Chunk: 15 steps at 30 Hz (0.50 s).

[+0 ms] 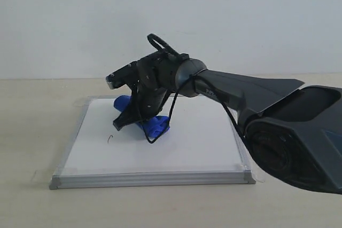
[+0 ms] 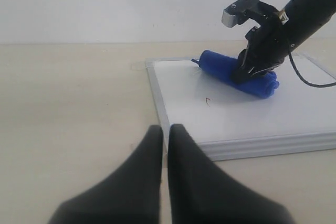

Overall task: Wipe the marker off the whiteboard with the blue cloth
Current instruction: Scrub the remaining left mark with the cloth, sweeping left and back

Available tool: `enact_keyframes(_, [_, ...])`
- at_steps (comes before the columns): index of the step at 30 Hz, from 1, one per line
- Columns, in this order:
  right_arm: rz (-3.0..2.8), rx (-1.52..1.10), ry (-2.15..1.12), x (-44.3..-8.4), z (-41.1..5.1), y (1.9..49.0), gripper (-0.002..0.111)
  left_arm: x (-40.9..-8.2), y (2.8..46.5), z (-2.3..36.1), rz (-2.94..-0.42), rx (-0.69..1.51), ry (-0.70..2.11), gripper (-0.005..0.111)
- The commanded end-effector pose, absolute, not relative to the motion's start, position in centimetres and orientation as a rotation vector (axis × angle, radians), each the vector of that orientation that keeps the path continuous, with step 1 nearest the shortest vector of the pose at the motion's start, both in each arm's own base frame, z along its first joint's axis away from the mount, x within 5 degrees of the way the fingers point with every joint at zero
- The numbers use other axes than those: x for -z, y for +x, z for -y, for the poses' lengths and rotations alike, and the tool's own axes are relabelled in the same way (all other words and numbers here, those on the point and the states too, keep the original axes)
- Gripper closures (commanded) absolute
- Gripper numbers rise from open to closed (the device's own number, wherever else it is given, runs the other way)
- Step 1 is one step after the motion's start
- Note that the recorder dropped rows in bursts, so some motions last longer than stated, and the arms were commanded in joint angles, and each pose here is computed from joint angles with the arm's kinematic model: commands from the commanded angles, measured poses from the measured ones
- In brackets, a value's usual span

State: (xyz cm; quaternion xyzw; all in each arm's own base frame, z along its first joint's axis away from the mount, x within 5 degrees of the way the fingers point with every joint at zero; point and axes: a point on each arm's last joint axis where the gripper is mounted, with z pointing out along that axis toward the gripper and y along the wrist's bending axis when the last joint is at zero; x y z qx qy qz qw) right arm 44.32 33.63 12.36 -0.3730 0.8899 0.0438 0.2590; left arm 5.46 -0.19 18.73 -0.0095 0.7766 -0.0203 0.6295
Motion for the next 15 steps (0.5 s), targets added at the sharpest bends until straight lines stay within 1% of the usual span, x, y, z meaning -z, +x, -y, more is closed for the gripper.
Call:
enact_keyframes(1, [-2.448,-0.362,-1.203,-10.1,-35.8,41.9,0.108,-18.7,5.5,0.2,-1.771,0.053,-0.021,0.103])
enact_keyframes(4, [-2.376,-0.607,-1.278,-10.6,-38.2,40.0,0.108,-18.7,5.5,0.2,-1.771,0.053,-0.021,0.103])
enact_keyframes(6, [-2.312,-0.71,-1.32,-10.9,-39.1,39.3,0.108,-18.7,5.5,0.2,-1.771,0.053,-0.021,0.103])
enact_keyframes(8, [-2.272,-0.734,-1.301,-11.2,-39.4,39.5,0.108,-18.7,5.5,0.2,-1.771,0.053,-0.021,0.103])
enact_keyframes(11, [-2.264,-0.688,-1.24,-11.2,-38.8,40.5,0.108,-18.7,5.5,0.2,-1.771,0.053,-0.021,0.103])
enact_keyframes(13, [-2.309,-0.553,-1.199,-10.9,-37.5,41.6,0.108,-18.7,5.5,0.2,-1.771,0.053,-0.021,0.103])
enact_keyframes(15, [-2.372,-0.362,-1.137,-10.5,-35.8,42.9,0.108,-18.7,5.5,0.2,-1.771,0.053,-0.021,0.103])
